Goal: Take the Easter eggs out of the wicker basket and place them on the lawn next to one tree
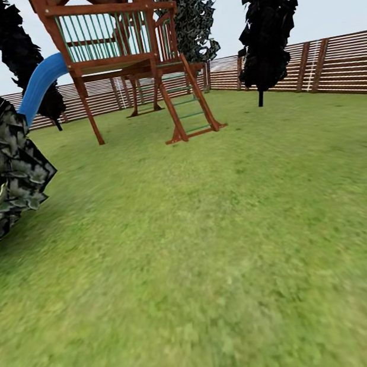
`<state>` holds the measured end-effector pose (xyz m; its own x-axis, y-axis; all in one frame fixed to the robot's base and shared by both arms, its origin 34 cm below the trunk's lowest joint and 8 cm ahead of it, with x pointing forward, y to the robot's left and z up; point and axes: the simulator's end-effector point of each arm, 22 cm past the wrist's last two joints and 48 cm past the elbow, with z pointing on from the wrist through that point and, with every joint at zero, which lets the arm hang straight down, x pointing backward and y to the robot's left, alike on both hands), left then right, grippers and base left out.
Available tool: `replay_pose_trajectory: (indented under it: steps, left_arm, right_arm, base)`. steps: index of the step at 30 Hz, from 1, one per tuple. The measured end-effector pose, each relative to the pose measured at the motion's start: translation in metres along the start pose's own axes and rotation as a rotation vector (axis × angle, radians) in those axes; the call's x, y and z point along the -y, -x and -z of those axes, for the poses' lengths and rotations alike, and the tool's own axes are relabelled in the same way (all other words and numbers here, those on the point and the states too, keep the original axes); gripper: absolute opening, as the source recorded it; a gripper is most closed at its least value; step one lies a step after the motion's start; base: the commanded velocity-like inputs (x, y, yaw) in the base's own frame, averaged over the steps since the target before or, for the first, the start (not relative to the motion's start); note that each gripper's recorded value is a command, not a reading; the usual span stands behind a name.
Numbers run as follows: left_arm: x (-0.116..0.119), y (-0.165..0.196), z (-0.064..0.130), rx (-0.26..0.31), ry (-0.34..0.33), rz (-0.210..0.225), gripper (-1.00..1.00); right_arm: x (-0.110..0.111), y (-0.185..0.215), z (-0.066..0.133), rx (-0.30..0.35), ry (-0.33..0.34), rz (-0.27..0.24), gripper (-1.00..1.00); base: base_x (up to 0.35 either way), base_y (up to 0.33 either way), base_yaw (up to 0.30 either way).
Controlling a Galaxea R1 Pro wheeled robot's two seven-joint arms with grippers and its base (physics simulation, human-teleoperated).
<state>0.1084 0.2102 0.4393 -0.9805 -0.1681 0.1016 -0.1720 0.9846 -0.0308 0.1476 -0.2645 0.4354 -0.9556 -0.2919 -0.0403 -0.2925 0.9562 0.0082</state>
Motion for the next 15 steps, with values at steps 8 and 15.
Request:
replay_pose_trajectory:
  steps: [8, 15]
  left_arm:
    - [0.0000, 0.0001, 0.0000, 0.000, 0.000, 0.000, 1.00]
    - [0.0000, 0.0000, 0.0000, 0.000, 0.000, -0.001, 1.00]
  right_arm:
    - [0.0003, -0.0001, 0.0000, 0.000, 0.000, 0.000, 1.00]
    - [0.0000, 0.0000, 0.0000, 0.000, 0.000, 0.000, 1.00]
  base:
    - [0.339, 0.000, 0.000]
    - [0.339, 0.000, 0.000]
